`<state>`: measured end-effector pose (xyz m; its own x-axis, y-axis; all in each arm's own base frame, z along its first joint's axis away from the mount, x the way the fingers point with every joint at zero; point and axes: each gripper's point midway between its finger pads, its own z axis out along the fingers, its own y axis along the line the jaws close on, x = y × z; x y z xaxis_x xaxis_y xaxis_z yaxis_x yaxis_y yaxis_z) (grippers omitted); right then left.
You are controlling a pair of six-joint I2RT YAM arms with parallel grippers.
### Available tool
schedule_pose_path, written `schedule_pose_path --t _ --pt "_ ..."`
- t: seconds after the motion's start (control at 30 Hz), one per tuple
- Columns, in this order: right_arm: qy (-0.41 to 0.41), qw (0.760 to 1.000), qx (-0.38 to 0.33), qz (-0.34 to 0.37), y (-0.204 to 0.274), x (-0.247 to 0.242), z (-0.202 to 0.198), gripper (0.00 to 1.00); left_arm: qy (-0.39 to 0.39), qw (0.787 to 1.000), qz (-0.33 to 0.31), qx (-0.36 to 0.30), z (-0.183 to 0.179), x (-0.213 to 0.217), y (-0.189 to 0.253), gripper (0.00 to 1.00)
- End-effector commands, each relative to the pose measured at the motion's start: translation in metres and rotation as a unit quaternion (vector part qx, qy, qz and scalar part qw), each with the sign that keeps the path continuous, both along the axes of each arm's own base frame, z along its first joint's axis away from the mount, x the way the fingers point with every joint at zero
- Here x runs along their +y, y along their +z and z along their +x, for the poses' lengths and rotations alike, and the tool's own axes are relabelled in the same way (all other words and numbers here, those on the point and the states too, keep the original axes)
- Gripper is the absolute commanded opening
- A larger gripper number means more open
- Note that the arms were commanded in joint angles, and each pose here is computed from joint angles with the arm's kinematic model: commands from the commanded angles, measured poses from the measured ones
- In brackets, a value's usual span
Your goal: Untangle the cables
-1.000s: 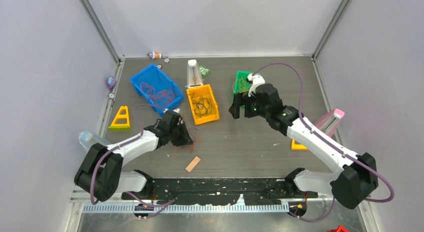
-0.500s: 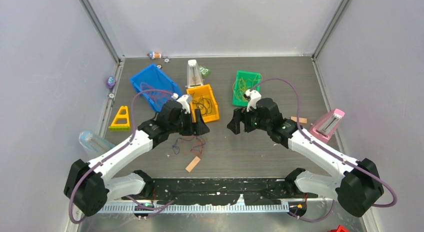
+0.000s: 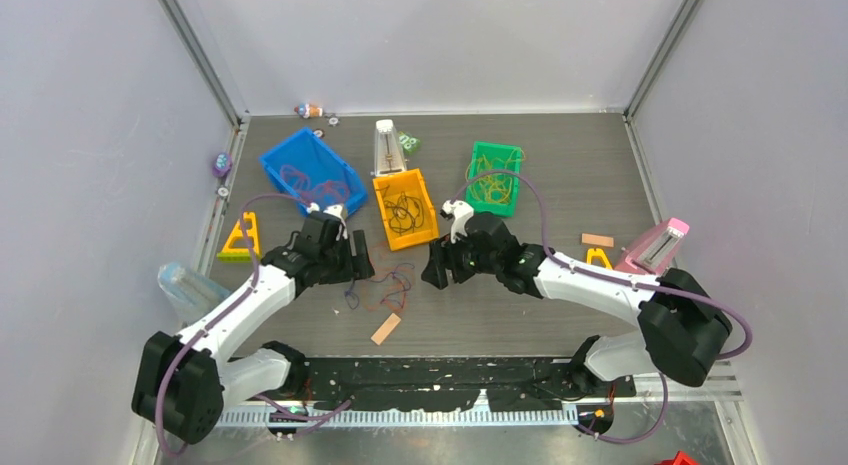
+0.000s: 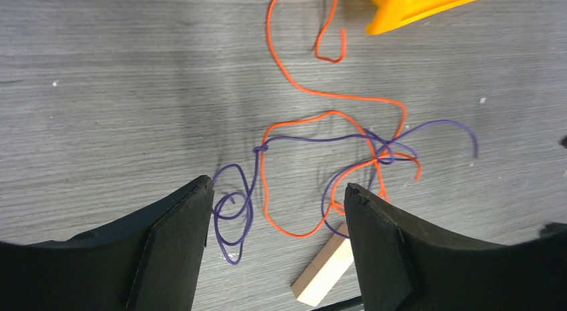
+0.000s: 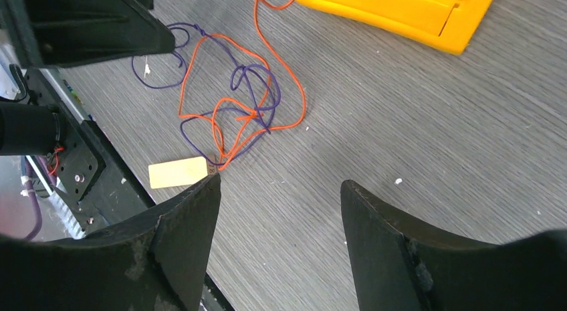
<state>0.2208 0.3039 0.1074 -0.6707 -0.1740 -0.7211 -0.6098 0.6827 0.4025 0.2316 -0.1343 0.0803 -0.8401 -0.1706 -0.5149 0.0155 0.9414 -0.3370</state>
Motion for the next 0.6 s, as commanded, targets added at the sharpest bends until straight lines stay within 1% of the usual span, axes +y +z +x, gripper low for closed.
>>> schedule_pose_path --t 0.0,0.07,0.17,0.27,0.37,0.4,0.43,0.53,0.57 --pt "-0.014 0.997 -0.053 0.055 0.044 0.02 0.021 0.71 0.003 0.999 0.032 0.022 0.0 0.008 -0.02 0.71" --pt "-0.017 0.997 -0.059 0.054 0.047 0.018 0.022 0.71 0.005 0.999 0.037 0.035 -0.001 0.008 -0.027 0.68" --pt "-0.023 0.997 -0.062 0.05 0.048 0.014 0.022 0.7 0.005 0.998 0.039 0.05 -0.002 0.007 -0.038 0.57" --pt "-0.027 0.997 -0.062 0.047 0.045 0.011 0.021 0.69 0.0 0.997 0.039 0.064 -0.005 0.006 -0.042 0.34" --pt "-0.029 0.997 -0.062 0.044 0.043 0.009 0.021 0.7 -0.001 0.998 0.032 0.047 -0.002 0.004 -0.03 0.14" --pt "-0.03 0.997 -0.06 0.042 0.04 0.008 0.02 0.71 -0.002 0.999 0.028 0.035 0.0 0.004 -0.021 0.08" --pt "-0.029 0.997 -0.06 0.041 0.039 0.008 0.02 0.76 -0.009 1.0 0.022 0.02 0.002 0.002 -0.01 0.0" --pt "-0.022 0.997 -0.06 0.041 0.036 0.009 0.018 0.86 -0.049 0.999 -0.003 -0.022 0.003 -0.01 0.026 0.0" --pt "-0.018 0.997 -0.061 0.044 0.037 0.009 0.017 0.92 -0.064 0.997 -0.011 -0.036 0.002 -0.014 0.039 0.0"
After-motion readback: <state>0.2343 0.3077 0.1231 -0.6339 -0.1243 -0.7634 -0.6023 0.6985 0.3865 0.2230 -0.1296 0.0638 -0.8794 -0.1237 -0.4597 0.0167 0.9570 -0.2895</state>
